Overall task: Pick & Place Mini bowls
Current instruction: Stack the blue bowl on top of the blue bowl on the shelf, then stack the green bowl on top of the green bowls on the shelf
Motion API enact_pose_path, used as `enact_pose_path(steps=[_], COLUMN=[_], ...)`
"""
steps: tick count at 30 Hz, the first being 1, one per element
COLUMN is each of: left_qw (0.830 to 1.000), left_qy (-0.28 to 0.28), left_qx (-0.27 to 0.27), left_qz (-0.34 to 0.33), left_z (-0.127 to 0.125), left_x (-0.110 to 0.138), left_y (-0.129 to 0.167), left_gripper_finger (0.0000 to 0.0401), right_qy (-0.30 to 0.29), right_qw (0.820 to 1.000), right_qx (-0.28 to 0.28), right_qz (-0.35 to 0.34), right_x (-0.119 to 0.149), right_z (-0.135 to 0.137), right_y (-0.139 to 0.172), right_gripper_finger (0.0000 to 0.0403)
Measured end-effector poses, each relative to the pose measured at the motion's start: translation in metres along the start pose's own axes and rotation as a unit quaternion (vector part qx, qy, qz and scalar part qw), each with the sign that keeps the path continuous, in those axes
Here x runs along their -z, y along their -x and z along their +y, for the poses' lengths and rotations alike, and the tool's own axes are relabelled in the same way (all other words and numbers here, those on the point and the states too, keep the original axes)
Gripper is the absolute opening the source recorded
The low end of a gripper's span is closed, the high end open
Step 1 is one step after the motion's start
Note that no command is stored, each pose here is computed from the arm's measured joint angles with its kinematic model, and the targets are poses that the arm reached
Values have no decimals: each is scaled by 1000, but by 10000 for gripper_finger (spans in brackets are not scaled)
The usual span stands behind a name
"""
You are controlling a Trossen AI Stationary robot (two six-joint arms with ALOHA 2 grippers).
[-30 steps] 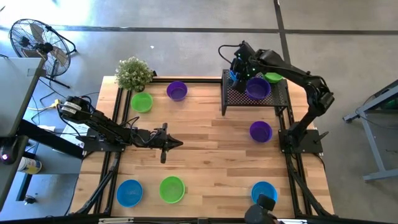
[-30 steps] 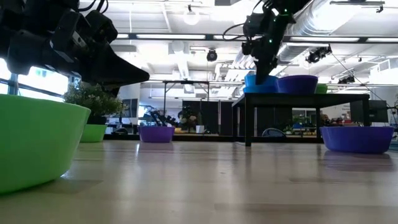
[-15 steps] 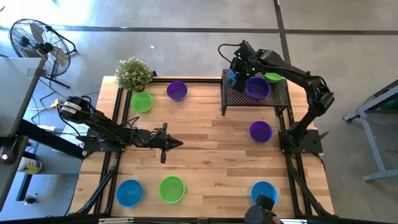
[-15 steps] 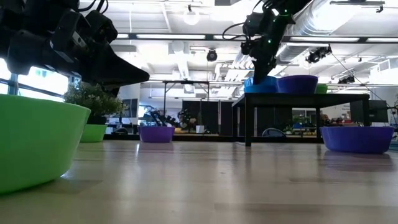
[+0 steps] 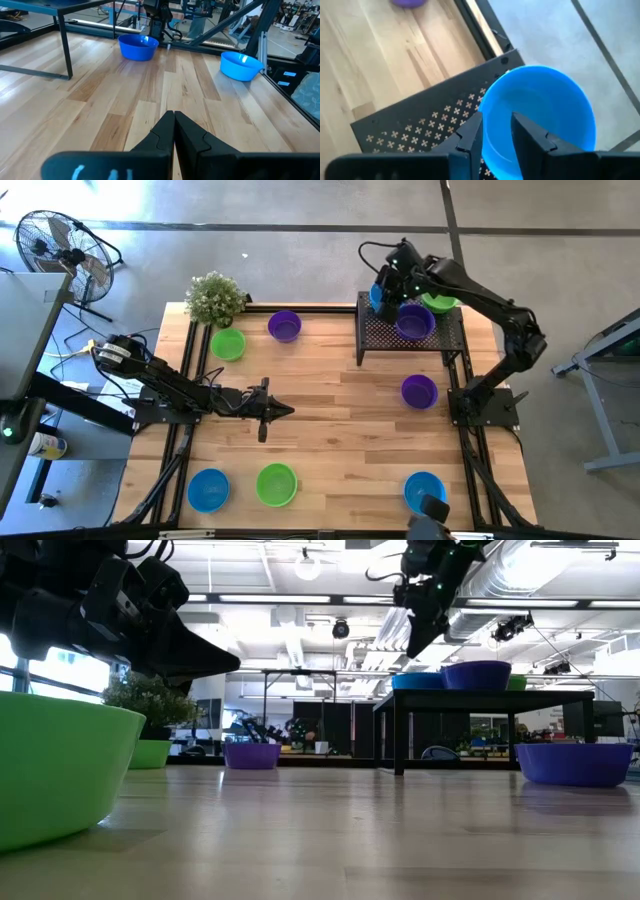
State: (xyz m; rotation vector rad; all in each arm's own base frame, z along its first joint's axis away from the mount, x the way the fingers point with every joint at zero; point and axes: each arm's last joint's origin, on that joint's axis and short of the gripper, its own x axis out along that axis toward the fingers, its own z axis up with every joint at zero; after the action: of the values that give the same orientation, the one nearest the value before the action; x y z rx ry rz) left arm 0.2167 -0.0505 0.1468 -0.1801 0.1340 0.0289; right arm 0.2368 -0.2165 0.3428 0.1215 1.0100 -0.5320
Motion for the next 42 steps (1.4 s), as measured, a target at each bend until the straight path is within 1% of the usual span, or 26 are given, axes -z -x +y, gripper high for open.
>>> enact_pose_path(steps=[5, 10, 13, 16, 19, 22, 26, 28, 33, 37, 39, 42], left_qw=[1000, 1000, 1000, 1000, 1000, 1000, 1000, 1000, 1000, 999, 999, 999], left_qy=[0, -2, -2, -3, -6, -6, -6, -5, -4, 30, 32, 27], left_qx=[0, -1, -2, -2, -4, -4, -3, 4, 9, 8, 7, 7], left_qz=[0, 0, 2, 6, 13, 13, 13, 14, 15, 16, 16, 17], left_z=[0, 0, 1, 1, 1, 1, 1, 1, 0, 0, 0, 1], left_x=[0, 0, 0, 1, 3, 3, 3, 3, 3, 3, 3, 3], left_y=[0, 0, 0, 0, 0, 0, 0, 0, 0, 0, 0, 0], left_gripper_finger=[4, 4, 4, 4, 4, 4, 4, 4, 4, 4, 4, 4], right_qy=[-4, -2, 6, 17, 28, 44, 59, 59, 72, 76, 80, 82], right_qw=[1000, 1000, 1000, 999, 997, 992, 974, 963, 930, 909, 900, 892], right_qx=[-6, -3, -7, -24, -47, -63, -108, -130, -166, -173, -171, -171], right_qz=[7, 8, 10, -16, -51, -103, -190, -228, -319, -371, -394, -411], right_x=[-2, -3, -2, -4, -6, -5, 12, 26, 63, 93, 106, 124], right_z=[0, 1, 7, 15, 25, 39, 62, 74, 108, 133, 144, 157], right_y=[-11, -13, -8, 6, 20, 28, 24, 20, 19, 21, 24, 24], right_gripper_finger=[49, 5, 7, 5, 2, 3, 2, 1, 1, 1, 1, 1])
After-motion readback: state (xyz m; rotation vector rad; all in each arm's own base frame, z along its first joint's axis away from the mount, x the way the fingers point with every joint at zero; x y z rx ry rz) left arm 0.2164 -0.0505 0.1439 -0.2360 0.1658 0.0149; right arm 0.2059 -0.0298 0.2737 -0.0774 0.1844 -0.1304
